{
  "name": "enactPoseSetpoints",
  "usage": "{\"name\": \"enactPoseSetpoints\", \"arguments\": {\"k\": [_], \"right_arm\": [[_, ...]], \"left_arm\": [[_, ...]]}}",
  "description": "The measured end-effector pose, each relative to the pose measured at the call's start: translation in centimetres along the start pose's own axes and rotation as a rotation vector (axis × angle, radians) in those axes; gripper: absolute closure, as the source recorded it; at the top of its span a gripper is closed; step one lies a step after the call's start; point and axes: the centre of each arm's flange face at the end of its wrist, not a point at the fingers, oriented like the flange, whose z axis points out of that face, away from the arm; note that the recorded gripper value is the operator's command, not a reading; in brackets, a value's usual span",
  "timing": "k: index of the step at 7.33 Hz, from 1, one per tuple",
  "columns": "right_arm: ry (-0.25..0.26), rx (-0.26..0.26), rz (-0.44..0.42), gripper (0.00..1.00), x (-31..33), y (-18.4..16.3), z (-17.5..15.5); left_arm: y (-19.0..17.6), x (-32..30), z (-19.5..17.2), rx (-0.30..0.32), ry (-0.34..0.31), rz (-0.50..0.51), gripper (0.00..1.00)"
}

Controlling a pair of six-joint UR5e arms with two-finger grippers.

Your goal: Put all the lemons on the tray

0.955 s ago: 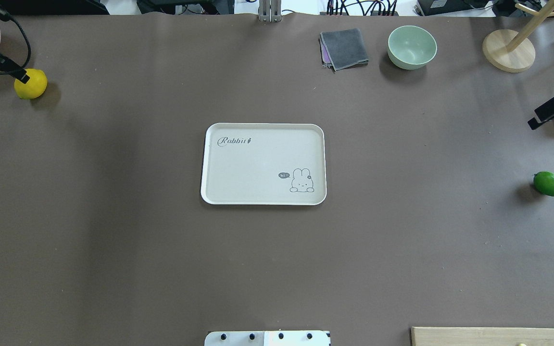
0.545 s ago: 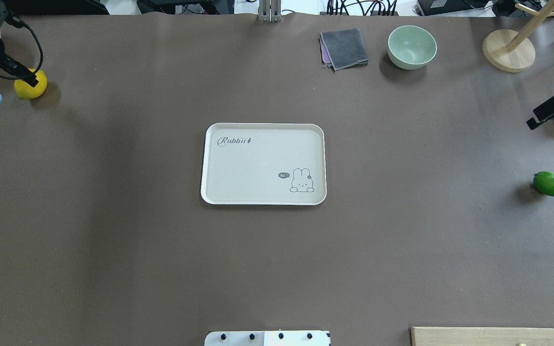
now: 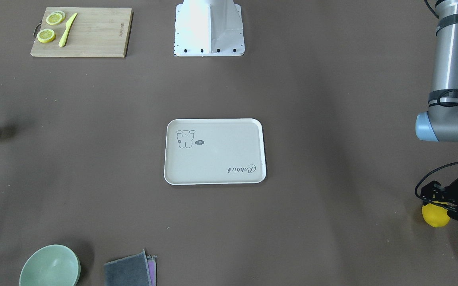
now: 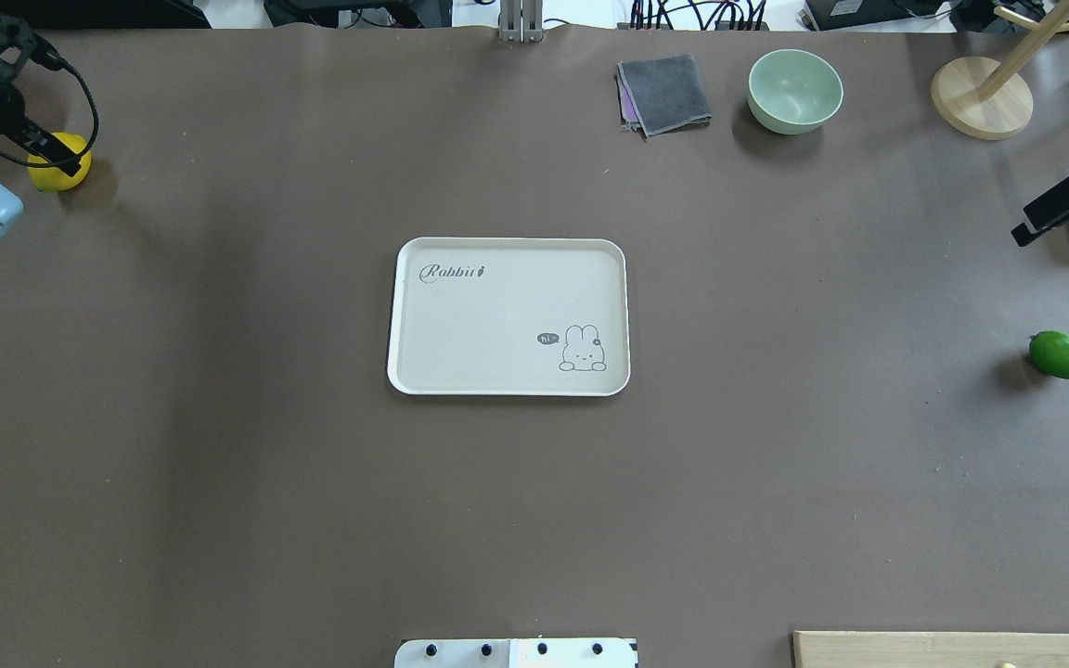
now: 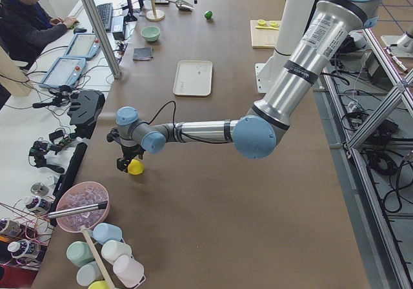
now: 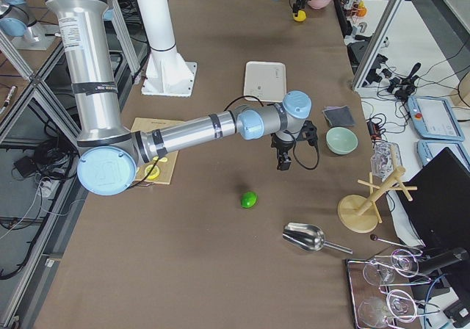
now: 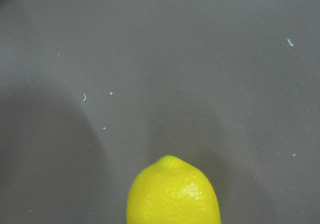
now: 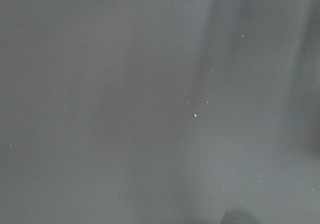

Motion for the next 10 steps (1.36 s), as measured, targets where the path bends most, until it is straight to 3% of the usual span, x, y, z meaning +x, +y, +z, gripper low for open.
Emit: {"name": "enactPoseSetpoints", "arguments": {"k": [4, 5, 6, 8, 9, 10], "right_arm": [[-0.001, 0.001, 0.002, 0.0, -0.1, 0.0, -0.1], [-0.001, 0.0, 0.003, 0.0, -0.1, 0.0, 0.0], [-0.001, -0.001, 0.003, 0.0, 0.0, 0.0, 0.0], [-0.001, -0.002, 0.004, 0.0, 0.0, 0.0, 0.1], [-0.001, -0.002, 0.005, 0.0, 0.0, 0.0, 0.1], [-0.001, -0.002, 0.006, 0.0, 0.0, 0.0, 0.1]], "left_arm": [[0.4, 0.5, 1.4, 0.0, -0.02, 0.019, 0.03], [0.5, 0.7, 1.8, -0.001, -0.019, 0.023, 0.12], [0.7, 0.8, 2.3, -0.004, -0.018, 0.027, 0.52], [0.9, 1.0, 2.7, -0.007, -0.016, 0.028, 0.91], [0.8, 1.1, 2.7, -0.005, -0.016, 0.01, 1.0], [0.4, 1.3, 2.4, 0.003, -0.012, -0.025, 1.0]]}}
